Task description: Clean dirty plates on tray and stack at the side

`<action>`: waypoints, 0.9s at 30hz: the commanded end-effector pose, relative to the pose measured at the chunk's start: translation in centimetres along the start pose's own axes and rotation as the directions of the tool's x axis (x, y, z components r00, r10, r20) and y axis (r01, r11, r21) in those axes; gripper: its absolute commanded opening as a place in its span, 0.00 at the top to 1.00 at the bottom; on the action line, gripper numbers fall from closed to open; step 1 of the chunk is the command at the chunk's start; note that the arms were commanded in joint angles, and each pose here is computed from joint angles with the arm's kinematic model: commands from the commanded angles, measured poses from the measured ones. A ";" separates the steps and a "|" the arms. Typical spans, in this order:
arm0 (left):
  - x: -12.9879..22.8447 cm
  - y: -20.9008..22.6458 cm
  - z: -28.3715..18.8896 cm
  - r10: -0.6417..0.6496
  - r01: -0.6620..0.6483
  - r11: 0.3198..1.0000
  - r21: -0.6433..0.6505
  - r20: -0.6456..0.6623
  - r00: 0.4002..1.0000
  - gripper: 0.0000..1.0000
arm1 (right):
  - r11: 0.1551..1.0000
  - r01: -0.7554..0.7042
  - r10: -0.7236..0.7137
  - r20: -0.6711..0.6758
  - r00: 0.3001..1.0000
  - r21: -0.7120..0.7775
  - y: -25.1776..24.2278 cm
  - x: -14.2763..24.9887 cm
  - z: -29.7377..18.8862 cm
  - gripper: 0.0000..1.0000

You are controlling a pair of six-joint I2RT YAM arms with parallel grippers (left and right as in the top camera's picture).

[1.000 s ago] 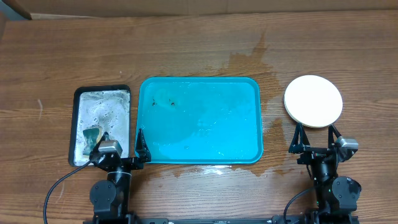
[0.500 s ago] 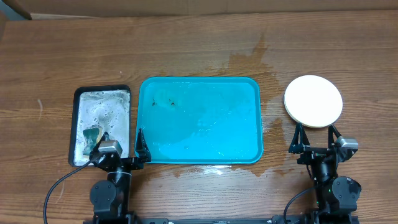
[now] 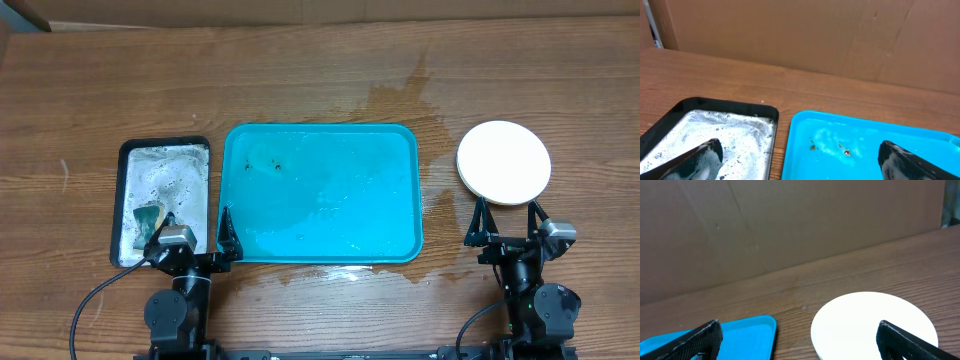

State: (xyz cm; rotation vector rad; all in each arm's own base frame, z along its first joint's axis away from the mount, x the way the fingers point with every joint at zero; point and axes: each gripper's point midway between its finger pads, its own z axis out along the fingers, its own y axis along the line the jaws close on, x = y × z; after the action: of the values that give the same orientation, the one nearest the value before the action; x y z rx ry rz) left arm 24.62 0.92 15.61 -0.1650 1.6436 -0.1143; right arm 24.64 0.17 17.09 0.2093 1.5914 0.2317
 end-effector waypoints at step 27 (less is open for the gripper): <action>0.0 0.1 0.0 0.027 -0.027 1.000 -0.005 0.003 1.000 0.00 | 0.917 0.397 -0.397 0.018 0.918 -0.043 0.7 0.2 0.0 0.00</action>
State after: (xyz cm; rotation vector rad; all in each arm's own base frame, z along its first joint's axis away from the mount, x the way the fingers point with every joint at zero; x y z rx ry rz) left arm 24.62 0.92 15.60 -0.1650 1.6440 -0.1143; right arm 24.62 0.89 17.25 -0.1431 1.5874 -0.0423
